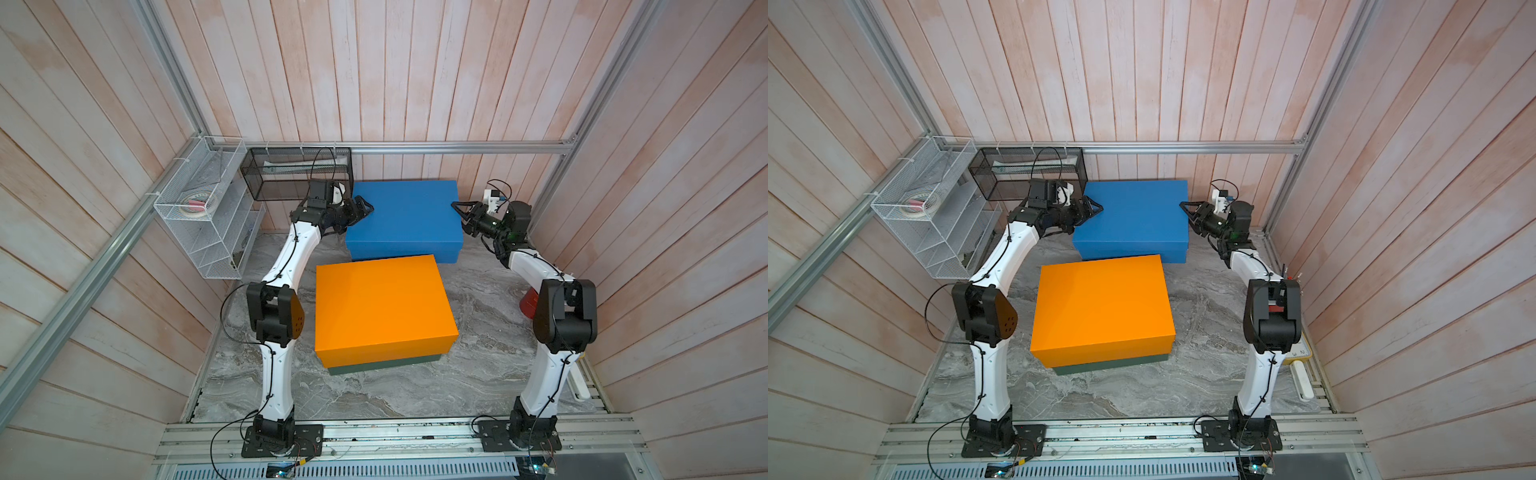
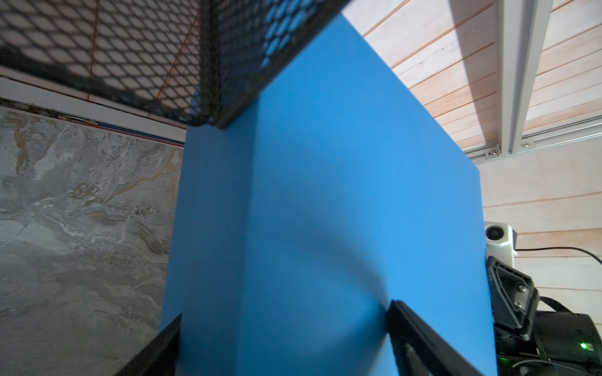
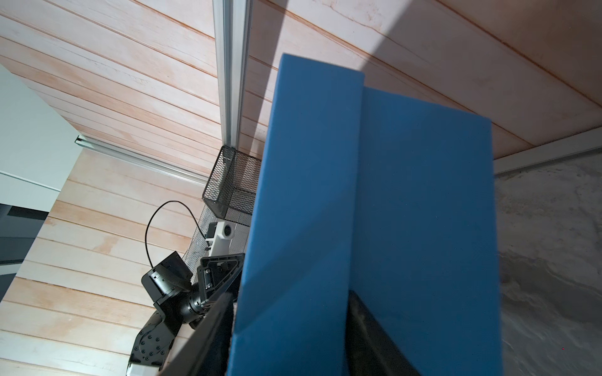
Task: Stack the shoeboxes
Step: Pick up the shoebox from the center of the board, then place the shoebox at the shoebox.
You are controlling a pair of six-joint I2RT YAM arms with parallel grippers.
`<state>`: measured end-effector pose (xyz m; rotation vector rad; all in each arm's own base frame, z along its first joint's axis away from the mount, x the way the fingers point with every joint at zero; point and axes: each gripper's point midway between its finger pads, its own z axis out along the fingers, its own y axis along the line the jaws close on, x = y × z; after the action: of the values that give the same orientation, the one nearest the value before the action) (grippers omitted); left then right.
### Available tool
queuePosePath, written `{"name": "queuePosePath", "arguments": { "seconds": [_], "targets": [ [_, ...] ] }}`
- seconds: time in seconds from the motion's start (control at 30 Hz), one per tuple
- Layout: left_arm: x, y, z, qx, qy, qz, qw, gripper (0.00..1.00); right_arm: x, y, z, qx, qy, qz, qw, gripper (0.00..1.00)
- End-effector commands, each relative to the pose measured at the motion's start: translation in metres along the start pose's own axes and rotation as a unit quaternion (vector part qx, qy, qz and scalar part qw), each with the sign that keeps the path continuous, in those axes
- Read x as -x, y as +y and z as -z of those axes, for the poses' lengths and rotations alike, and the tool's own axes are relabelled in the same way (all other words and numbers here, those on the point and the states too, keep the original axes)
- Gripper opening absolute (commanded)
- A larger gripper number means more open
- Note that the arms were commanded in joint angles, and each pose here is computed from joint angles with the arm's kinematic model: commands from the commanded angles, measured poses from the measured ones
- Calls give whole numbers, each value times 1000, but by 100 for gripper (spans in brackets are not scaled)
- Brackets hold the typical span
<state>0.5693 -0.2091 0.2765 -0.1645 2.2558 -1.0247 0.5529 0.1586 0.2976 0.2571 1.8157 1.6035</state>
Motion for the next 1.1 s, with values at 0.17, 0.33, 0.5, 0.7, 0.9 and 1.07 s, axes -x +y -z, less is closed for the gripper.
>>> {"name": "queuePosePath", "arguments": {
  "seconds": [0.17,0.33,0.5,0.7,0.9,1.07],
  "targets": [
    [-57,-128,18,-160,65,-76,982,90,-82,77,-21,84,148,27,985,54],
    [-54,-134,27,-162,58,-82,982,90,-80,91,-19,90,145,35,985,54],
    [-53,-140,37,-162,55,-82,982,90,-83,104,-17,93,149,36,984,54],
    [-54,-149,49,-166,53,-81,981,90,-89,114,-15,92,156,32,983,54],
    [-57,-163,65,-174,46,-89,980,90,-93,128,-11,95,156,37,983,54],
    [-59,-173,74,-180,40,-95,978,90,-95,142,-9,100,154,44,982,54]
  ]
}}
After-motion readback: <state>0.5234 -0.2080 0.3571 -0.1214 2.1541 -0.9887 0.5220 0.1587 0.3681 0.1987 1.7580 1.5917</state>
